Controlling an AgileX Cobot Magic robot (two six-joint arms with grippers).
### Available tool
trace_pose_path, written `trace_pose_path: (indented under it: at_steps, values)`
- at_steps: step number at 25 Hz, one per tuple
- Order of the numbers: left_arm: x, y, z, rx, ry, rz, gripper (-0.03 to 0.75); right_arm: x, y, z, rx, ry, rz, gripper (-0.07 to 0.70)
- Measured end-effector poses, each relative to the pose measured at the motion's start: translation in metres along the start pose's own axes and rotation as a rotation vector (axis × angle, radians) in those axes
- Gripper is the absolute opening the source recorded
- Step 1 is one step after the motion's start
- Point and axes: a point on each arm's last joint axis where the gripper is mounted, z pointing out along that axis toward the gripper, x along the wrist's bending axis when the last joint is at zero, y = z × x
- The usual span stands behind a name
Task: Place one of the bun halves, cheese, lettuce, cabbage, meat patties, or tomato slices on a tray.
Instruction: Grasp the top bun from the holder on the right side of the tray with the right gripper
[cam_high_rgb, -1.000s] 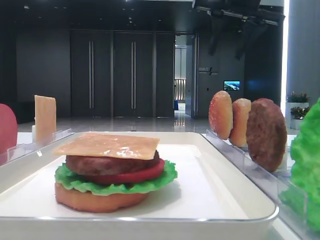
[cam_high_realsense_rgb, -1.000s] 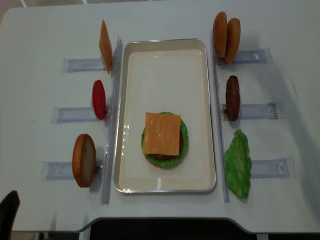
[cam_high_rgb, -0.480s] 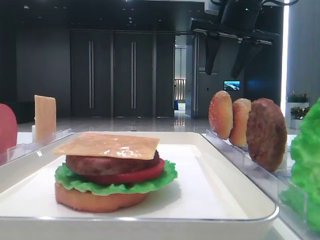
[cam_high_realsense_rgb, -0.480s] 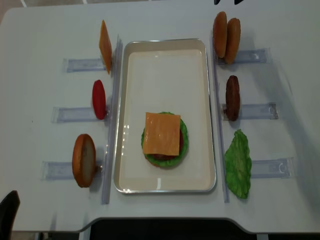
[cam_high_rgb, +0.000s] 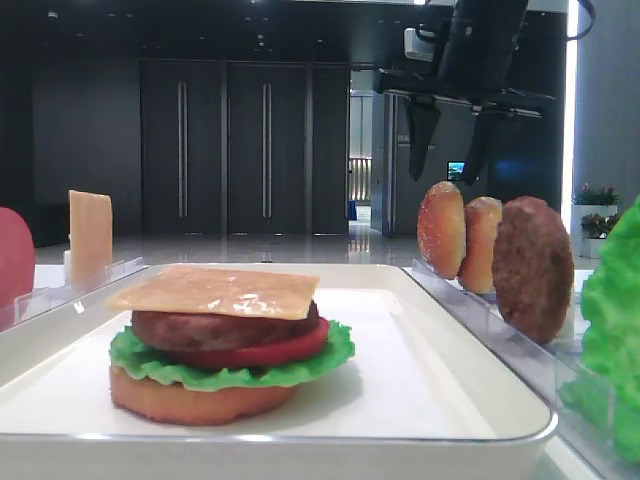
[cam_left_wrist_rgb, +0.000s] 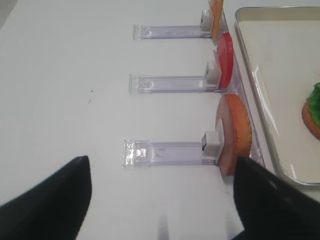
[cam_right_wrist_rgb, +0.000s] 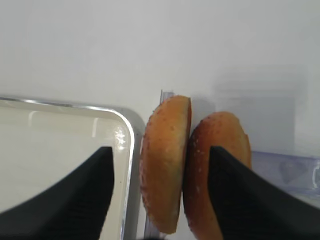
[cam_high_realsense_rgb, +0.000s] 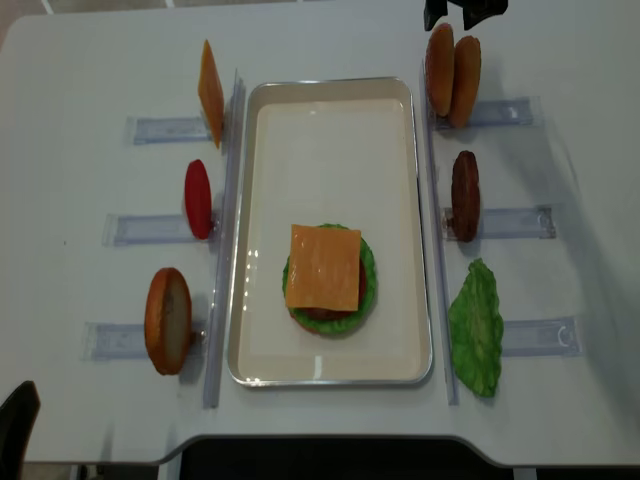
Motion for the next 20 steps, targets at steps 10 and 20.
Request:
trace_pose_path:
  at_steps: [10, 20]
  values:
    - [0.0, 0.0, 0.0, 0.0, 0.0, 0.0, 0.692, -0.001, -0.003, 0.016, 0.037, -0.007, 0.0, 0.399]
    - [0.0, 0.0, 0.0, 0.0, 0.0, 0.0, 0.692, -0.001, -0.004, 0.023, 0.042, -0.005, 0.003, 0.399]
